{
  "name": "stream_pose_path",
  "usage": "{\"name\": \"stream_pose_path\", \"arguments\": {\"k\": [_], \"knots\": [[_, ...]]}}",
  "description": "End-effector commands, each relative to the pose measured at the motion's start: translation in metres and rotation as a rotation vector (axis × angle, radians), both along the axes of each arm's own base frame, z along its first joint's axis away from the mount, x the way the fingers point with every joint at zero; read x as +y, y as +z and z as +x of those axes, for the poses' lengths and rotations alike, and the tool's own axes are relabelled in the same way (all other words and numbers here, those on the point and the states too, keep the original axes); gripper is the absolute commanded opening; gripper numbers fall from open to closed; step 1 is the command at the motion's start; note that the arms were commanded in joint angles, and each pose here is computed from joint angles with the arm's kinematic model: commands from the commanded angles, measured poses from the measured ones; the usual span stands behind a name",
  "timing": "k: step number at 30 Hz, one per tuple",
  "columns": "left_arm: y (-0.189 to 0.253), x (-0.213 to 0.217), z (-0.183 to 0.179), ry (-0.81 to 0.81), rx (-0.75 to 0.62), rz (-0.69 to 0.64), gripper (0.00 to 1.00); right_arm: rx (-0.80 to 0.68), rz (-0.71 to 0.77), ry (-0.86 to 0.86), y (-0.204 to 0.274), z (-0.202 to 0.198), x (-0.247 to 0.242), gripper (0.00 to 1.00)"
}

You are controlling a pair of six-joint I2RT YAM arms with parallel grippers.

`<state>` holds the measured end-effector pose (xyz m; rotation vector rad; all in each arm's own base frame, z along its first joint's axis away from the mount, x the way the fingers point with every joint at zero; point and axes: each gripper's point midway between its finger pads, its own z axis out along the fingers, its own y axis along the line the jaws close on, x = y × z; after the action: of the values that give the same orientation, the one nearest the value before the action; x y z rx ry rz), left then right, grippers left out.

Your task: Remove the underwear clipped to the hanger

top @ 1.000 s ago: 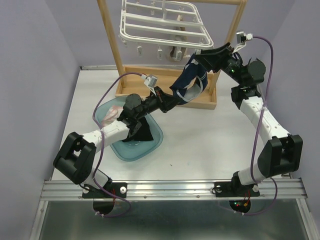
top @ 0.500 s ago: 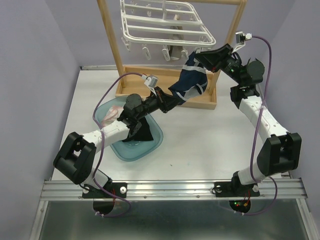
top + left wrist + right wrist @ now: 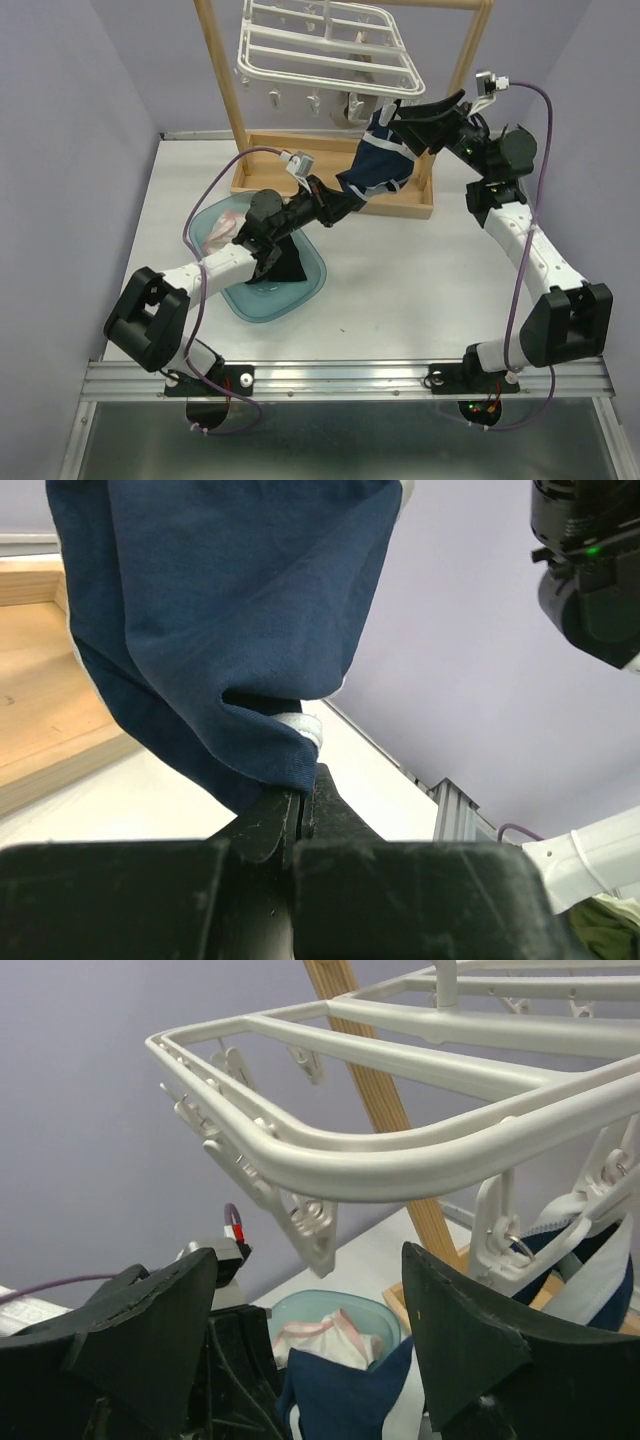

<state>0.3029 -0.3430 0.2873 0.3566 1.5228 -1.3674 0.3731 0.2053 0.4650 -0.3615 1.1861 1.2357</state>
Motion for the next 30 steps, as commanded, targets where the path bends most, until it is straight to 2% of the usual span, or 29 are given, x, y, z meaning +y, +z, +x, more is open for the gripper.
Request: {"name": "stream_pose_path", "arguments": {"k": [1,6,9,15,23,28,30], "knots": [[0.025,0.018,-0.004,0.047,-0.089,-0.039,0.0,-0.112,-0.096,-0.06,0.005,-0.022,-0.005,0.8],[0.026,0.028,-0.001,0.069,-0.095,-0.049,0.0,-0.144,-0.26,-0.097,-0.014,-0.036,-0.009,0.95],[0.029,0.029,-0.003,0.061,-0.104,-0.053,0.0,-0.129,-0.322,-0.131,-0.026,-0.037,-0.014,0.96],[0.032,0.033,-0.008,0.048,-0.113,-0.054,0.0,-0.059,-0.321,-0.22,-0.047,-0.029,-0.043,0.95],[0.039,0.036,-0.014,0.034,-0.136,-0.052,0.0,0.087,-0.294,-0.367,-0.082,0.007,-0.072,0.93],[0.039,0.035,-0.016,0.02,-0.138,-0.051,0.0,0.212,-0.25,-0.31,-0.104,0.043,-0.064,0.9],[0.038,0.035,-0.016,0.017,-0.137,-0.051,0.0,0.215,-0.208,-0.264,-0.097,0.051,-0.058,0.89]]}}
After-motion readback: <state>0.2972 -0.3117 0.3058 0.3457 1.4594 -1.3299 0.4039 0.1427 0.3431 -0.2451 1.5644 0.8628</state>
